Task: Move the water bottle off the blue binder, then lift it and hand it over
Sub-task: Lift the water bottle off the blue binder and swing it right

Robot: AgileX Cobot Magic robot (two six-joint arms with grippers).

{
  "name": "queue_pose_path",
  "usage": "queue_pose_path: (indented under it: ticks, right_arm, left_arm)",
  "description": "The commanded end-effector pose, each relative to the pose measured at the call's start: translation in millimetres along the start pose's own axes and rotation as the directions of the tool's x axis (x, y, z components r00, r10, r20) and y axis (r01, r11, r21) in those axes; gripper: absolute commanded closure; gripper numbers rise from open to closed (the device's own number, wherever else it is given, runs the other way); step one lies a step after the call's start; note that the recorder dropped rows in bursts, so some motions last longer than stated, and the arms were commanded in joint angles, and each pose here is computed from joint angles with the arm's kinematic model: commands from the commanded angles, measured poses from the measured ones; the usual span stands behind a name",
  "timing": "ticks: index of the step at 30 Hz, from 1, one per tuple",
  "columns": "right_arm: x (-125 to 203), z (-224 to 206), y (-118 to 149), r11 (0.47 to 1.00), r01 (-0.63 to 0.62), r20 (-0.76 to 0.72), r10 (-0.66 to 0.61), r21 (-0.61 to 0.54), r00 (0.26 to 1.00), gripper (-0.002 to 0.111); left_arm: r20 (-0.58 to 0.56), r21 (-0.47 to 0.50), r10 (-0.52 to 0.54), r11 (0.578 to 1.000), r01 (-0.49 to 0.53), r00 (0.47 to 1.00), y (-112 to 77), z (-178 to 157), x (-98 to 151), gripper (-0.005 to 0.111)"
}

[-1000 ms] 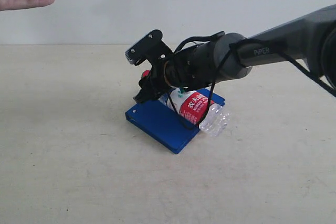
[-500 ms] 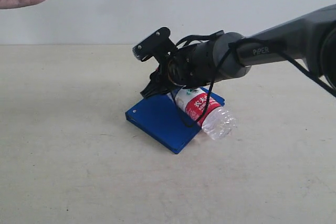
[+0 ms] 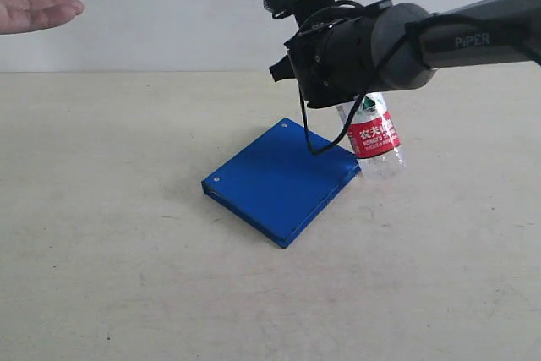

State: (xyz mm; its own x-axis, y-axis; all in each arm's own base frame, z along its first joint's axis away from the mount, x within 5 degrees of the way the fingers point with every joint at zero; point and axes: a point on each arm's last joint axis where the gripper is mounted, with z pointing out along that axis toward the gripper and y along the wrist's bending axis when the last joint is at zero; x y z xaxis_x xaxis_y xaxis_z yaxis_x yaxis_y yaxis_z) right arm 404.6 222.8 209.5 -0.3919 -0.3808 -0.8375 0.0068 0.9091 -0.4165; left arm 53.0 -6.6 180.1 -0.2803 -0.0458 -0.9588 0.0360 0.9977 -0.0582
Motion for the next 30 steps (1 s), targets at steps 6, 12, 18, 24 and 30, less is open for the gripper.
queue_pose_path:
  ticks: [6, 12, 18, 24, 30]
  right_arm:
    - [-14.2, -8.7, -24.6, 0.981, -0.062, 0.074, 0.049, 0.183, 0.996, 0.108]
    - [-11.8, -8.0, -21.2, 0.988, -0.041, 0.043, 0.035, 0.148, 0.998, 0.108]
    - [-10.9, -7.2, -14.8, 0.994, 0.078, 0.021, -0.080, 0.080, 0.997, 0.095]
    - [-10.3, -7.8, -20.5, 0.989, 0.038, 0.015, -0.041, 0.142, 0.999, 0.077]
    - [-9.3, -10.6, -33.2, 0.955, -0.099, 0.036, 0.092, 0.279, 0.995, 0.077]
  left_arm:
    - [0.018, 0.009, -0.014, 1.000, 0.014, 1.000, -0.4, -0.2, -1.4, 0.102]
    - [0.018, 0.009, -0.014, 1.000, 0.014, 1.000, -0.4, -0.2, -1.4, 0.102]
    - [0.018, 0.009, -0.014, 1.000, 0.014, 1.000, -0.4, -0.2, -1.4, 0.102]
    - [0.018, 0.009, -0.014, 1.000, 0.014, 1.000, -0.4, -0.2, -1.4, 0.102]
    - [0.018, 0.009, -0.014, 1.000, 0.014, 1.000, -0.4, -0.2, -1.4, 0.102]
